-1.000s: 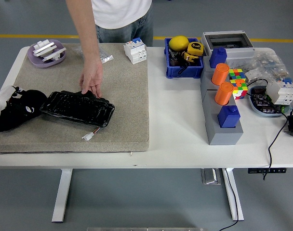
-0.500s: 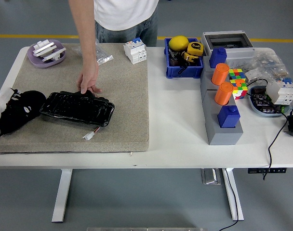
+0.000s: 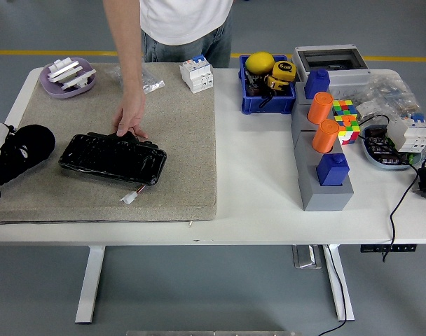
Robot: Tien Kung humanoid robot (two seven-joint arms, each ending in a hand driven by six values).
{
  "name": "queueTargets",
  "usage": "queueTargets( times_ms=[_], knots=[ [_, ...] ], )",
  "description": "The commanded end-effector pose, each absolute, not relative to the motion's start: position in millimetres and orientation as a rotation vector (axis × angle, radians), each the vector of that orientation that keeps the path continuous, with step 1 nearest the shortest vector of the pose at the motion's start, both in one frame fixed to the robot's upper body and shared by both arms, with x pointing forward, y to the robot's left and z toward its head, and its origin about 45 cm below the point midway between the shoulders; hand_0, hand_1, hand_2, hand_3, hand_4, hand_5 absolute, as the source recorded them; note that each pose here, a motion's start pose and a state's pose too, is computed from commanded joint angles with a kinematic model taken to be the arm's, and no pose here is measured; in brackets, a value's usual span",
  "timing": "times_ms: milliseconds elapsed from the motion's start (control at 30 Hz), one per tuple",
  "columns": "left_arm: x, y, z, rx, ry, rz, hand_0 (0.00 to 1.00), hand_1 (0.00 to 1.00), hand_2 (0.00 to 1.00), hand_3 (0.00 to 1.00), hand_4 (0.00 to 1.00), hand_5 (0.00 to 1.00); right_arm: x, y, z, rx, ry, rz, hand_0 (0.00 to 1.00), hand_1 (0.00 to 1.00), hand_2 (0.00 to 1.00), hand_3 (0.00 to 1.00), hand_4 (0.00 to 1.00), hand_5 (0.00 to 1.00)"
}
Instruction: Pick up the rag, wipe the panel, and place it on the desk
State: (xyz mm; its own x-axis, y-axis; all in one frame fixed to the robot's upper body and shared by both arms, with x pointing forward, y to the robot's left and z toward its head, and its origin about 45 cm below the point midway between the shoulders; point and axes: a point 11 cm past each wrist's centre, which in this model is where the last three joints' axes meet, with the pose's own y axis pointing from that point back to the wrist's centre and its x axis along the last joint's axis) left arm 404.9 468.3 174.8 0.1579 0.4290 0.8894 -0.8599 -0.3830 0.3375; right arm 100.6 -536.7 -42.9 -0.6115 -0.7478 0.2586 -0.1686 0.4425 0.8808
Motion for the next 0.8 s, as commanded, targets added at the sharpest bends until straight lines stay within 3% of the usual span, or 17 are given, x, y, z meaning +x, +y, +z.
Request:
queueTargets(
  times_ms=[300,800],
  knots=[
    [410.3,438.5,207.3,1.221,-0.603,1.561,0.247,0.524,0.694,0.542,0.002,0.002,98.3,-536.9,-43.4,0.761,-2.05,-1.153,0.751,0.62,0.621,0.556,0.906,0.423],
    [411.7,406.2,193.9,1.192,-0.63,1.549,0.25,0.513,0.683,0.528,0.002,0.002,98.5,-538.9,-42.3,0.758,-2.059,-1.149,0.752,0.62,0.62,0.557,0.906,0.422]
  ],
)
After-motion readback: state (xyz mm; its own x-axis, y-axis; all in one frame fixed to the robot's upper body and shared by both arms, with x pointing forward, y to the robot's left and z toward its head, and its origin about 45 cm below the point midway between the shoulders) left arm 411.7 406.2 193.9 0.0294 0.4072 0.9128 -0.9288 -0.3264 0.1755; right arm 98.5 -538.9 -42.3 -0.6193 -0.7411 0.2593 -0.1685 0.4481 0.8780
